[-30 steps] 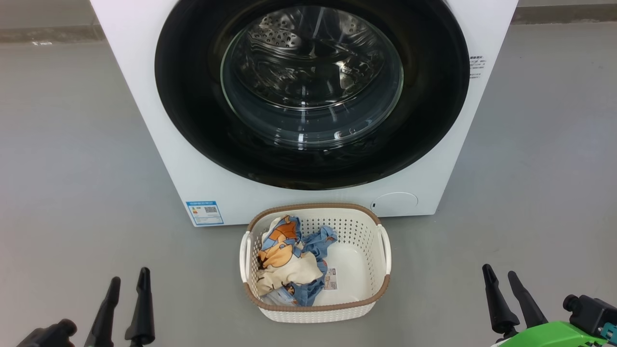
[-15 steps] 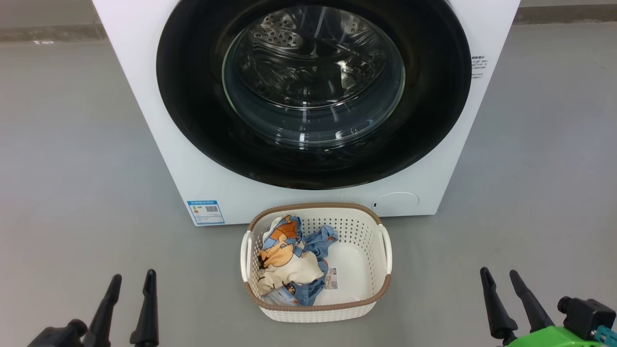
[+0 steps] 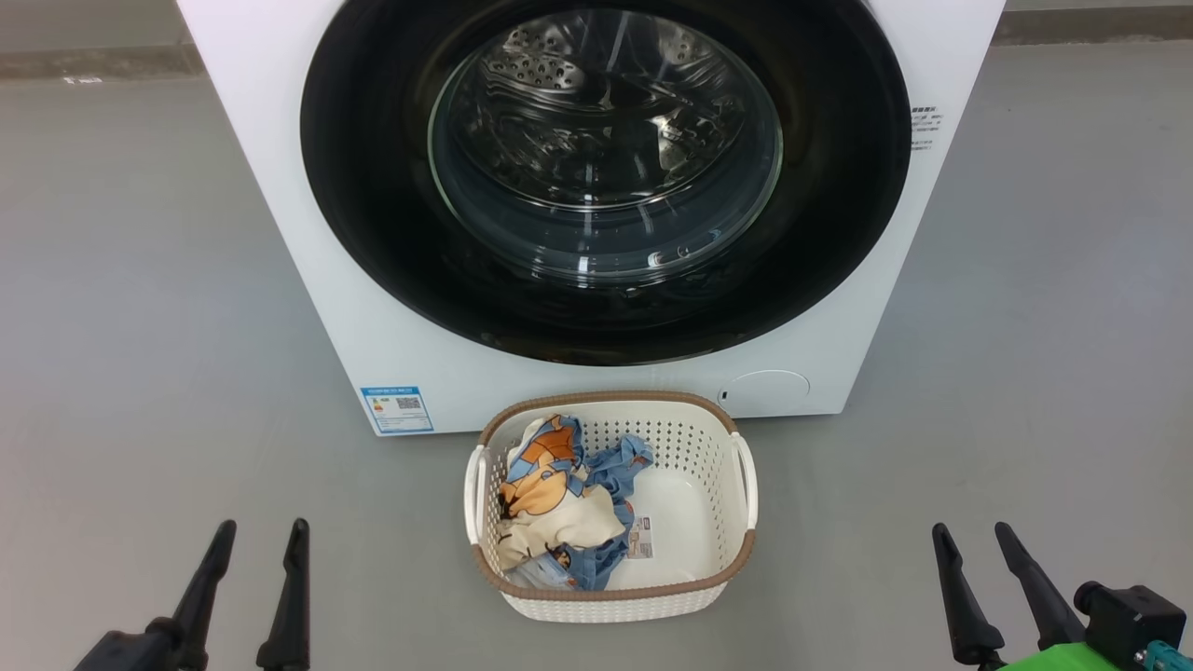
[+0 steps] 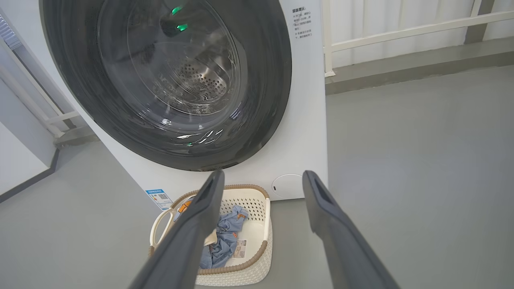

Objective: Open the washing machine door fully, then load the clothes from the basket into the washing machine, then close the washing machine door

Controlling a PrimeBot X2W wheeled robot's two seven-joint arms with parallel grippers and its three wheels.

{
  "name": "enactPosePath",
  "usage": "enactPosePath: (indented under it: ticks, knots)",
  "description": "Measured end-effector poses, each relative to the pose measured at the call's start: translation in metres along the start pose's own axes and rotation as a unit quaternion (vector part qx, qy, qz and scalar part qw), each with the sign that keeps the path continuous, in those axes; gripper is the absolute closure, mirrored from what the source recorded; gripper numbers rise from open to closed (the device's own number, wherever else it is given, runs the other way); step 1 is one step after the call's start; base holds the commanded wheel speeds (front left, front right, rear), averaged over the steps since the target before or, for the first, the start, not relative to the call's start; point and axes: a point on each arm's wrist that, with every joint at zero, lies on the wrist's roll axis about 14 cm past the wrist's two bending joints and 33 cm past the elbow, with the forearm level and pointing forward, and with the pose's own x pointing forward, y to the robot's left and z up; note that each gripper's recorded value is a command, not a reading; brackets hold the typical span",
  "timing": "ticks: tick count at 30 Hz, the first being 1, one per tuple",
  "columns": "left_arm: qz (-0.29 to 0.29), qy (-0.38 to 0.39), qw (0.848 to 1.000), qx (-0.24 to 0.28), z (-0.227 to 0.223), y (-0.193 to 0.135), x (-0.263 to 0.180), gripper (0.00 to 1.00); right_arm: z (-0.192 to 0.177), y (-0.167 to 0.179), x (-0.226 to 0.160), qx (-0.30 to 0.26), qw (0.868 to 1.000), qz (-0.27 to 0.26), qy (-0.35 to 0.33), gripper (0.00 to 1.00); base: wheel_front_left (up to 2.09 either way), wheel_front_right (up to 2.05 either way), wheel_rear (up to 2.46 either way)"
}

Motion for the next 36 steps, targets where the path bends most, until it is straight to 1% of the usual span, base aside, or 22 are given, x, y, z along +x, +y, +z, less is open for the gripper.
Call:
enactPosePath:
  ticks: [8,17,24,30,36]
  knots:
    - [-0.010,0.007,0.999,0.032,-0.0056,-0.0018,-0.0041,0.00,0.0055,-0.0056,-0.0020,-0.039,0.999,-0.003,-0.011,0.00,0.00,0.00,0.00]
    - [-0.011,0.008,0.999,0.032,-0.0064,-0.0025,-0.0043,0.00,0.0035,-0.0061,-0.0054,-0.036,0.999,-0.007,-0.009,0.00,0.00,0.00,0.00]
    - [-0.008,0.007,0.998,0.066,-0.0039,0.0030,-0.0052,0.00,0.0030,-0.0041,-0.0055,-0.035,0.999,-0.005,-0.008,0.00,0.08,0.08,-0.15]
    - [-0.008,0.007,0.997,0.071,-0.0034,0.0033,-0.0052,0.00,0.0037,-0.0030,-0.0052,-0.034,0.999,-0.004,-0.010,0.00,0.53,0.53,-1.05]
    - [-0.009,0.009,0.997,0.070,-0.0049,0.0026,-0.0046,0.00,0.0031,-0.0033,-0.0051,-0.034,0.999,-0.004,-0.009,0.00,0.98,0.98,-1.97]
